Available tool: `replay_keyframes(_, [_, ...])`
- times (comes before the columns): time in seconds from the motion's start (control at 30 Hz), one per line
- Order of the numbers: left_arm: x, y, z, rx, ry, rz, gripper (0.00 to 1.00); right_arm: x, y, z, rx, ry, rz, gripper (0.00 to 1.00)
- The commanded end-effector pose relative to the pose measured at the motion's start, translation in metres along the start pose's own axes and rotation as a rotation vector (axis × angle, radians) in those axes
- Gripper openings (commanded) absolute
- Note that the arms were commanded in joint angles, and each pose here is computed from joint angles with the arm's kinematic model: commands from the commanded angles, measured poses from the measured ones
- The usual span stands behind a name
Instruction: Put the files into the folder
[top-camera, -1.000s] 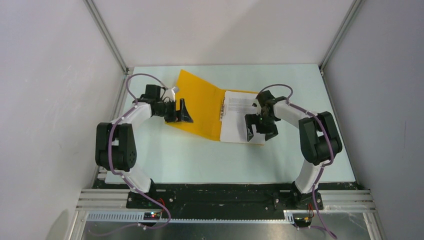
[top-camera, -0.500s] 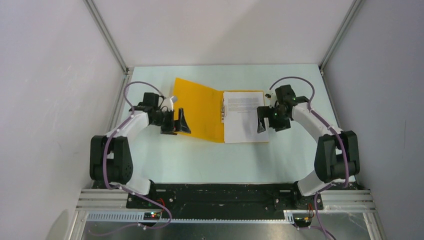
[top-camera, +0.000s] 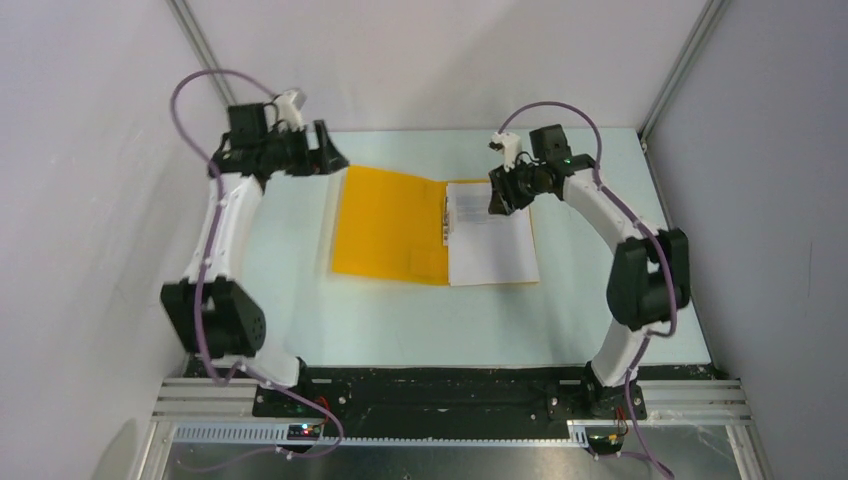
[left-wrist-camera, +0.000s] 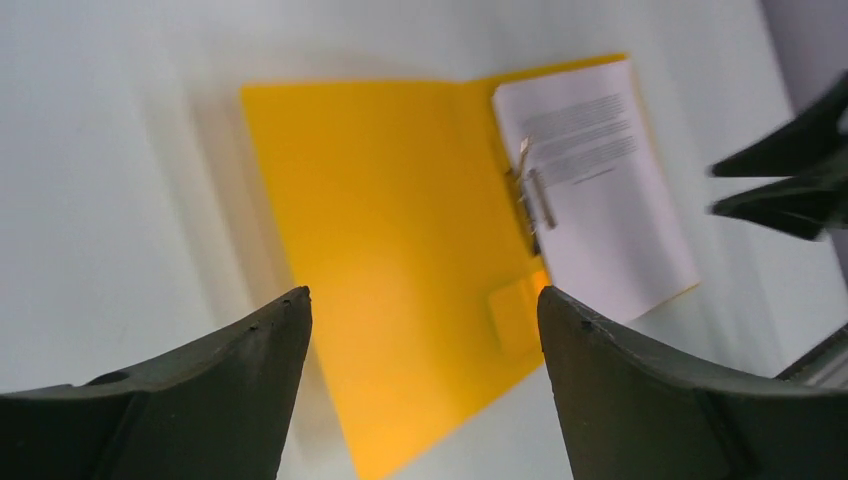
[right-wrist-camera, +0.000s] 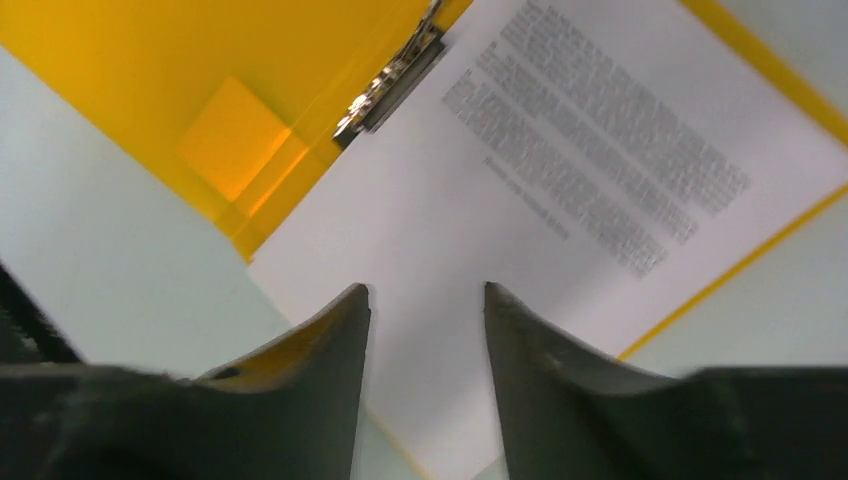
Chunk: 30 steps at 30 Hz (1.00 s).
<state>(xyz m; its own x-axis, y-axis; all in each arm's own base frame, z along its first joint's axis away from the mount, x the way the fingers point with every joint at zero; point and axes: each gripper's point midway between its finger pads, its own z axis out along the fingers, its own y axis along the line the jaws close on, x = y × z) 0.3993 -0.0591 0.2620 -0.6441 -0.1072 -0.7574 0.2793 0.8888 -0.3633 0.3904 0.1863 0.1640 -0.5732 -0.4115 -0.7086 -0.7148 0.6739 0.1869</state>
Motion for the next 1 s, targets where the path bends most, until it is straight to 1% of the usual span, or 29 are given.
replay_keyframes(0.0, [0.0, -0.044, 0.071, 0.213, 0.106, -0.062, 0.86, -0.016, -0.019, 0.04, -0.044, -0.017, 0.047, 0.28])
replay_keyframes(0.03, [0.009, -0.049, 0.092, 0.237, 0.144, -0.077, 0.84, -0.017, -0.022, 0.044, -0.042, -0.015, 0.067, 0.2])
replay_keyframes(0.07, [-0.002, -0.06, 0.101, 0.275, 0.119, -0.084, 0.83, -0.018, -0.027, 0.053, -0.041, -0.007, 0.082, 0.05])
replay_keyframes(0.1, [0.007, -0.065, 0.121, 0.295, 0.152, -0.104, 0.82, -0.018, -0.03, 0.057, -0.04, -0.002, 0.105, 0.02])
replay_keyframes(0.13, [-0.003, -0.073, 0.13, 0.318, 0.127, -0.126, 0.82, -0.017, -0.035, 0.064, -0.042, 0.012, 0.125, 0.0])
replay_keyframes(0.17, [0.004, -0.079, 0.151, 0.34, 0.144, -0.138, 0.82, -0.015, -0.036, 0.067, -0.047, 0.026, 0.151, 0.0])
replay_keyframes(0.2, [-0.002, -0.087, 0.157, 0.364, 0.14, -0.16, 0.81, -0.013, -0.039, 0.074, -0.052, 0.037, 0.167, 0.0])
replay_keyframes(0.23, [0.009, -0.09, 0.177, 0.377, 0.168, -0.172, 0.8, -0.01, -0.039, 0.077, -0.06, 0.05, 0.19, 0.0])
replay_keyframes(0.27, [0.004, -0.096, 0.184, 0.389, 0.163, -0.185, 0.78, -0.006, -0.041, 0.084, -0.065, 0.063, 0.205, 0.0])
replay_keyframes(0.3, [0.013, -0.099, 0.201, 0.401, 0.181, -0.192, 0.77, -0.002, -0.04, 0.086, -0.075, 0.08, 0.229, 0.0])
replay_keyframes(0.33, [0.008, -0.104, 0.207, 0.413, 0.175, -0.215, 0.74, 0.001, -0.042, 0.093, -0.08, 0.094, 0.249, 0.0])
replay_keyframes(0.43, [0.02, -0.109, 0.244, 0.439, 0.19, -0.272, 0.69, 0.011, -0.044, 0.103, -0.099, 0.128, 0.332, 0.0])
replay_keyframes(0.47, [0.026, -0.107, 0.256, 0.437, 0.203, -0.309, 0.64, 0.015, -0.046, 0.107, -0.099, 0.138, 0.36, 0.0])
replay_keyframes(0.5, [0.025, -0.113, 0.262, 0.459, 0.189, -0.305, 0.61, 0.016, -0.048, 0.109, -0.099, 0.143, 0.372, 0.0])
replay_keyframes(0.53, [0.024, -0.117, 0.266, 0.471, 0.188, -0.327, 0.5, 0.021, -0.048, 0.113, -0.101, 0.155, 0.391, 0.0])
replay_keyframes(0.57, [0.027, -0.122, 0.274, 0.505, 0.175, -0.321, 0.44, 0.022, -0.048, 0.114, -0.1, 0.159, 0.4, 0.0])
replay_keyframes(0.6, [0.034, -0.123, 0.281, 0.513, 0.19, -0.358, 0.33, 0.025, -0.048, 0.117, -0.098, 0.169, 0.42, 0.0])
replay_keyframes(0.67, [0.041, -0.13, 0.289, 0.532, 0.197, -0.379, 0.26, 0.029, -0.048, 0.119, -0.099, 0.178, 0.44, 0.0])
replay_keyframes(0.77, [0.051, -0.138, 0.298, 0.537, 0.21, -0.41, 0.25, 0.037, -0.045, 0.124, -0.102, 0.198, 0.455, 0.0])
replay_keyframes(0.83, [0.054, -0.139, 0.303, 0.538, 0.205, -0.413, 0.21, 0.041, -0.044, 0.125, -0.098, 0.208, 0.461, 0.0])
replay_keyframes(0.87, [0.058, -0.14, 0.306, 0.535, 0.209, -0.415, 0.18, 0.043, -0.044, 0.126, -0.097, 0.212, 0.462, 0.0])
replay_keyframes(0.97, [0.061, -0.139, 0.312, 0.525, 0.205, -0.433, 0.16, 0.048, -0.044, 0.127, -0.088, 0.224, 0.468, 0.0])
